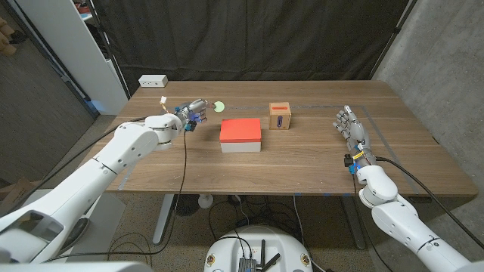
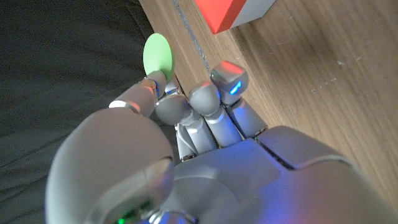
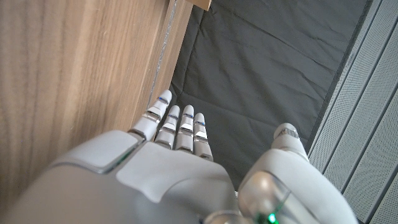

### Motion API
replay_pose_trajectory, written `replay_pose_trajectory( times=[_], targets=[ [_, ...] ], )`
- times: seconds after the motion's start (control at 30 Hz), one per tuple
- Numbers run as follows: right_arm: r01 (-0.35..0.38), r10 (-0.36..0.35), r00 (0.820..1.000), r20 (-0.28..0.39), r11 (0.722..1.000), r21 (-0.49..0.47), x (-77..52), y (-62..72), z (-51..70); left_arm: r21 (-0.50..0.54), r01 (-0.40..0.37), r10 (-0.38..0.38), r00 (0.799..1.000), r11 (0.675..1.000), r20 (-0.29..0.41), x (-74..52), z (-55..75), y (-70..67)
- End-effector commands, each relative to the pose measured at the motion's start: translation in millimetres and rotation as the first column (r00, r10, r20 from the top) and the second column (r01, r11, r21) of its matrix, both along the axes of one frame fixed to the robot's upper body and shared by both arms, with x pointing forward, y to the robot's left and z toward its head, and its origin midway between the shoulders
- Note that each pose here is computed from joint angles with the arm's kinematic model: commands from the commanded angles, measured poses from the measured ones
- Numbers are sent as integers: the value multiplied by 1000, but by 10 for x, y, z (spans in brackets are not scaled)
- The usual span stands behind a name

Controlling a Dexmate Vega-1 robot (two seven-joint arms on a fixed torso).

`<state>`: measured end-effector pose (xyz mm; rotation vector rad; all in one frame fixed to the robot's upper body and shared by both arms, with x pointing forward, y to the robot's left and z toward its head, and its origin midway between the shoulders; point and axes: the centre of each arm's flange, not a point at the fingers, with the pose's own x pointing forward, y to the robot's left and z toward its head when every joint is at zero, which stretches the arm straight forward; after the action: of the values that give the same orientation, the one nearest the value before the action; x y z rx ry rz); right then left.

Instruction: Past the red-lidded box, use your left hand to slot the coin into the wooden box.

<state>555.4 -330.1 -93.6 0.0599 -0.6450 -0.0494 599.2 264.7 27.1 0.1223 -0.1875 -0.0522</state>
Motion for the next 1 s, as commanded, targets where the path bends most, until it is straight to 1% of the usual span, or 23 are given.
replay_pose_trajectory(
  times=[0.03,0.17,0.3,0.4,0.5,0.57,0.77,0.9,1.0],
  targets=[
    [-6,6,1000,9,1000,21,-34,24,-8,36,8,-16,975,999,220,4,182,-126],
    [-4,4,1000,9,1000,25,-45,7,-27,106,-59,29,963,993,268,-33,263,-187],
    [-2,2,1000,8,1000,26,-51,0,-33,166,-125,65,943,978,327,-67,341,-256],
    [-2,2,1000,6,1000,20,-52,-2,-34,181,-133,58,928,975,367,-64,385,-300],
    [-4,4,1000,5,1000,15,-56,-6,-30,192,-113,24,911,975,413,-35,428,-338],
    [-3,3,1000,4,1000,17,-61,-11,-27,202,-119,21,902,972,431,-29,454,-367],
    [2,-2,1000,11,1000,18,-78,-27,-29,272,-197,43,874,942,484,-50,561,-460],
    [4,-5,1000,12,1000,23,-87,-40,-38,312,-232,40,854,921,519,-59,637,-524],
    [6,-6,1000,12,1000,28,-92,-48,-51,341,-275,44,832,899,553,-73,694,-581]
  ],
)
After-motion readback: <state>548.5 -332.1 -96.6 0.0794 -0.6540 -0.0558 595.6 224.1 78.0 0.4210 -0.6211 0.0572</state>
